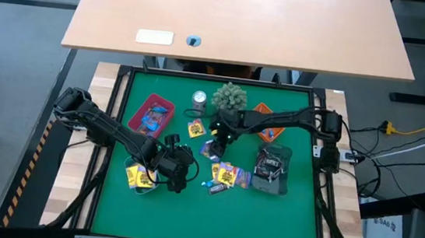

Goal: Sort candy
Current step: Put the brown chocolate candy into the black bin

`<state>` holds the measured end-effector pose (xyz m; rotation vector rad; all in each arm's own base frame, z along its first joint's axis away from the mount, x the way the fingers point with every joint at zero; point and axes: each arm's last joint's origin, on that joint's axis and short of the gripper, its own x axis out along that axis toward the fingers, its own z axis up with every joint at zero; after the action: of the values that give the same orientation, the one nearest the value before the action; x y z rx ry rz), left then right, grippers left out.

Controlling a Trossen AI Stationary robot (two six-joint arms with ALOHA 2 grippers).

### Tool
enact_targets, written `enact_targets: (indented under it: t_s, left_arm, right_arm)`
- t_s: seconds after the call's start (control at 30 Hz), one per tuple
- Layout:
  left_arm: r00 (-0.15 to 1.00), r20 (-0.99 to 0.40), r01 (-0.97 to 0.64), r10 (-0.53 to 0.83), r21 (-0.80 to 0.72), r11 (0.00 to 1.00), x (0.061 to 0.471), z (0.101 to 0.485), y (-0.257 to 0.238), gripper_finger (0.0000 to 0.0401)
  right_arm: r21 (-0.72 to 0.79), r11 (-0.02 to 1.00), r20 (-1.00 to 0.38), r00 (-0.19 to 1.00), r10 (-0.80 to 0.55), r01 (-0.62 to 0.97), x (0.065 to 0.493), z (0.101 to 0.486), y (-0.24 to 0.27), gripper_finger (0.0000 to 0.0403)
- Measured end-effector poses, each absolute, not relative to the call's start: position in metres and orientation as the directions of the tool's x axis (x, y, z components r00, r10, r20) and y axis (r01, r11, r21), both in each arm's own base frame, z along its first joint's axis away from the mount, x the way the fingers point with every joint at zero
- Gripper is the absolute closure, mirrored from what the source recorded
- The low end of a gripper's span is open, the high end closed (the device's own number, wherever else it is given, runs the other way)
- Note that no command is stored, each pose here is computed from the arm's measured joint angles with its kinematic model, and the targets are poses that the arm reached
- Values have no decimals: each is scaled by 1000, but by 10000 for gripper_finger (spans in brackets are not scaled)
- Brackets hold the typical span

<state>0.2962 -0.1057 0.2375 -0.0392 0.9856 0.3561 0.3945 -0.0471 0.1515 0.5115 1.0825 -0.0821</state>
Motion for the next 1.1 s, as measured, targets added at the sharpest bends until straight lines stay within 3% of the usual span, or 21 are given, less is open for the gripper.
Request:
enact_targets:
  t_s: [0.6, 1.1]
  left_arm:
    - [500, -821, -313, 277, 127, 941, 296, 237, -106, 257]
    - [500, -821, -312, 277, 127, 941, 296, 238, -106, 258]
  right_arm:
    - [302, 905, -847, 520, 110, 300, 403, 154, -17, 152]
    - [98, 937, -849, 519, -97, 336, 403, 154, 15, 152]
